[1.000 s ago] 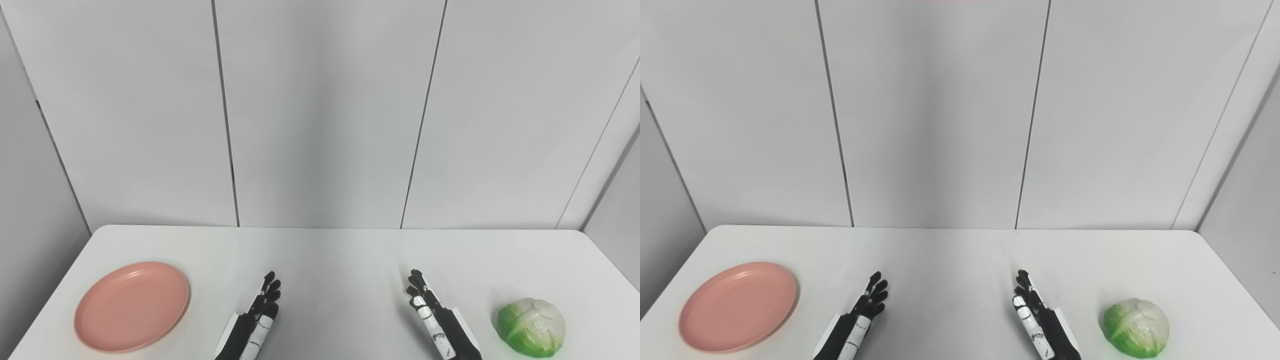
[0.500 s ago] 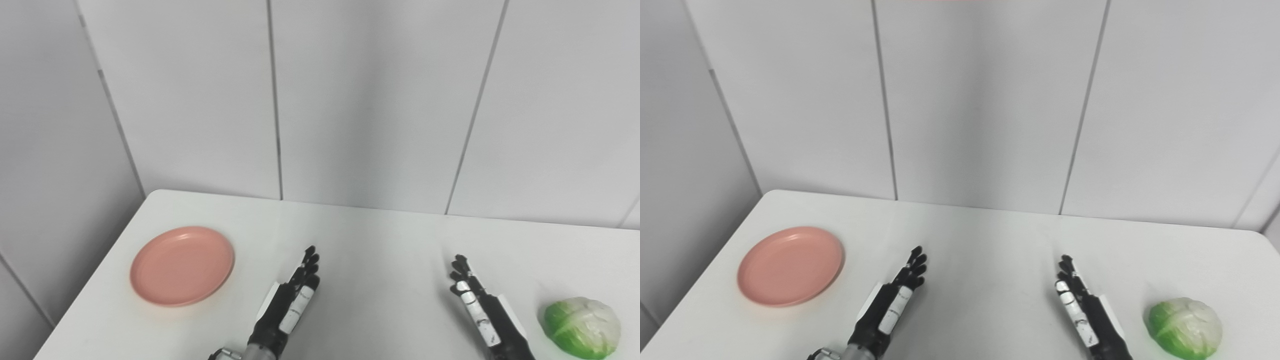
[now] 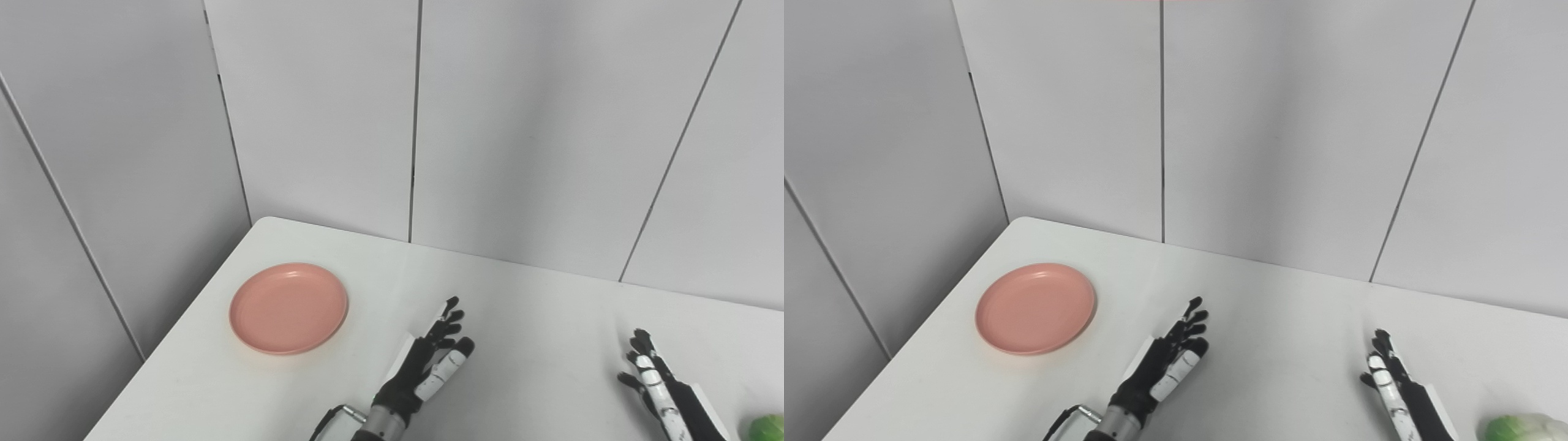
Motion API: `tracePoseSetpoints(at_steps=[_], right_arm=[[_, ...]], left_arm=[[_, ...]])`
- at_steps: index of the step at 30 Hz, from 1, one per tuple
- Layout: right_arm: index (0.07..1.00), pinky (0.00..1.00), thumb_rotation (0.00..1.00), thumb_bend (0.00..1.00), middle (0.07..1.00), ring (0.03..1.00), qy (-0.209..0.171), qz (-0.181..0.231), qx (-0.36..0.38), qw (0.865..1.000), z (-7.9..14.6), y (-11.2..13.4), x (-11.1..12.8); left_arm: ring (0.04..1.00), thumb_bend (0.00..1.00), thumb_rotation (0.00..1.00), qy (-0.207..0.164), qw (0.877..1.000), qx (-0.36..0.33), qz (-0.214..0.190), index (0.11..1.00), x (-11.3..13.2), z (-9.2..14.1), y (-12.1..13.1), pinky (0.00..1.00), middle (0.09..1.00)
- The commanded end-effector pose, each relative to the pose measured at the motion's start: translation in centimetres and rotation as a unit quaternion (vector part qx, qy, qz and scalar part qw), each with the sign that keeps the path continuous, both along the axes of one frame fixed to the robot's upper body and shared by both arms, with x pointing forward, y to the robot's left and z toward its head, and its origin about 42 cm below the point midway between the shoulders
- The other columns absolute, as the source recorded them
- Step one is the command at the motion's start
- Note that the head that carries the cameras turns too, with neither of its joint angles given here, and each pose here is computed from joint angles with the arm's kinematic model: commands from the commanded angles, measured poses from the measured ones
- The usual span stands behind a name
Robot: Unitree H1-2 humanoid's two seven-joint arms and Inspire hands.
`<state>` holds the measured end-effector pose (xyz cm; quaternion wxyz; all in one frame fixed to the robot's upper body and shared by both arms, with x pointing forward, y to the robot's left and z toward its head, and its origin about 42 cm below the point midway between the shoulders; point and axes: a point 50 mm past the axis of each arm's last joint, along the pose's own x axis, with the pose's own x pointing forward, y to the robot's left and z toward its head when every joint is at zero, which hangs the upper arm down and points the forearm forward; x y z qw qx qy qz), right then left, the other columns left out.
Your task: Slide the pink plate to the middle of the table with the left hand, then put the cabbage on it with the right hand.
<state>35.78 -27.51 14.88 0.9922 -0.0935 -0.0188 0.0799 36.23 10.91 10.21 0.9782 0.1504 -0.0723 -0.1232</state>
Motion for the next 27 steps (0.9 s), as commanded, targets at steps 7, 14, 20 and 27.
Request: tracePoseSetpoints(at_steps=[7,14,20,27], right_arm=[[1.0,1.0,1.0,0.36,1.0,1.0,-0.009,-0.005,0.001,1.0,2.0,0.2,0.2],[1.0,1.0,1.0,0.37,1.0,0.995,-0.014,-0.005,-0.013,1.0,2.4,0.2,0.0],[1.0,1.0,1.0,0.36,1.0,0.994,-0.02,-0.004,-0.021,1.0,2.5,0.2,0.2],[1.0,1.0,1.0,0.35,0.998,0.986,-0.025,-0.004,-0.031,0.999,2.6,0.1,0.3]], left_arm=[[0.894,0.76,1.0,0.021,1.0,0.002,-0.013,0.953,-0.5,-0.9,-1.1,0.8,0.928],[0.996,0.86,1.0,0.077,0.991,-0.108,-0.014,1.0,-0.5,0.4,-0.9,0.98,1.0],[0.996,0.88,1.0,0.049,0.99,-0.131,-0.011,1.0,-0.2,3.1,-0.5,1.0,1.0],[0.983,0.87,1.0,-0.01,0.986,-0.163,-0.017,1.0,0.1,8.5,0.2,0.99,0.996]])
